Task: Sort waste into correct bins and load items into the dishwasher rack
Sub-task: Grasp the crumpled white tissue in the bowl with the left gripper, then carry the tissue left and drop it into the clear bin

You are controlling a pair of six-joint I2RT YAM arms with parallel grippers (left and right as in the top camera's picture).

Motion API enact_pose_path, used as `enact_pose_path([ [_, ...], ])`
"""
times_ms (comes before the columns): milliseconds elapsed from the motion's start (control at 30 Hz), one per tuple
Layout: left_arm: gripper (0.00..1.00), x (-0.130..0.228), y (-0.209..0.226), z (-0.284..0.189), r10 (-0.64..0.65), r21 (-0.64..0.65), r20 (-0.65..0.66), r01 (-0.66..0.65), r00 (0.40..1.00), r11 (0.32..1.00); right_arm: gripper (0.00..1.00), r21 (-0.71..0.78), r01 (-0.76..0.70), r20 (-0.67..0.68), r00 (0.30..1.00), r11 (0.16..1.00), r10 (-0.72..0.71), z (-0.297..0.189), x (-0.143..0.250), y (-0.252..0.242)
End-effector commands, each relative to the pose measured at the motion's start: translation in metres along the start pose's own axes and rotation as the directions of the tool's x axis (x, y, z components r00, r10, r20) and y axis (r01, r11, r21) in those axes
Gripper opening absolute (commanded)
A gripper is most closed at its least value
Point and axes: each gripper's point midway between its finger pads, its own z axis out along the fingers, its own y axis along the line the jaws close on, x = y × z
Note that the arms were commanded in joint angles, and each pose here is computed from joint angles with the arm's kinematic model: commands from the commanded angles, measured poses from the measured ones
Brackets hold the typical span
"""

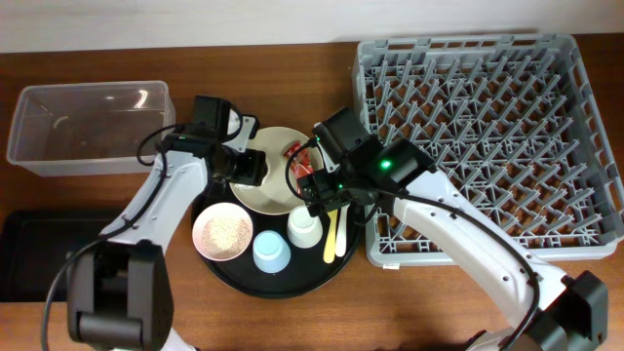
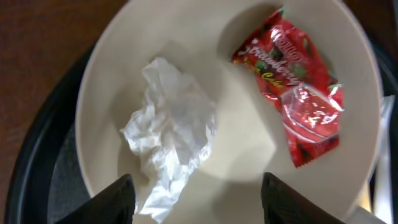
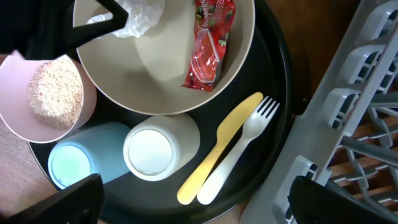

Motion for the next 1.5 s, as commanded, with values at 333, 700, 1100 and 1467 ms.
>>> enact_pose_path([
  [333, 0.19, 0.009, 0.004, 0.054, 0.057, -0.104, -0.084, -0.065, 0.995, 0.992, 0.98, -0.001, -0.010, 0.032, 0.999, 1.000, 0.010, -0.009, -0.007, 0.001],
  [700, 0.01, -0.102, 0.026, -0.121, -0.025, -0.242, 0.252, 0.088, 0.967, 0.966, 0.98, -0.001, -0.010, 0.032, 0.999, 1.000, 0.010, -0.009, -0.007, 0.001],
  [1100, 0.00, -0.052, 0.257, -0.190, -0.387, -0.391, 0.463, 0.575, 0.798, 0.718, 0.98, -0.001, -0.010, 0.032, 0.999, 1.000, 0.010, -0.009, -0.007, 0.001],
  [1467, 0.01, -0.022, 0.313, -0.054, -0.431, -0.442, 0.260, 0.504, 0.864, 0.742, 0.98, -0.001, -0.010, 0.032, 0.999, 1.000, 0.010, -0.009, -0.007, 0.001],
])
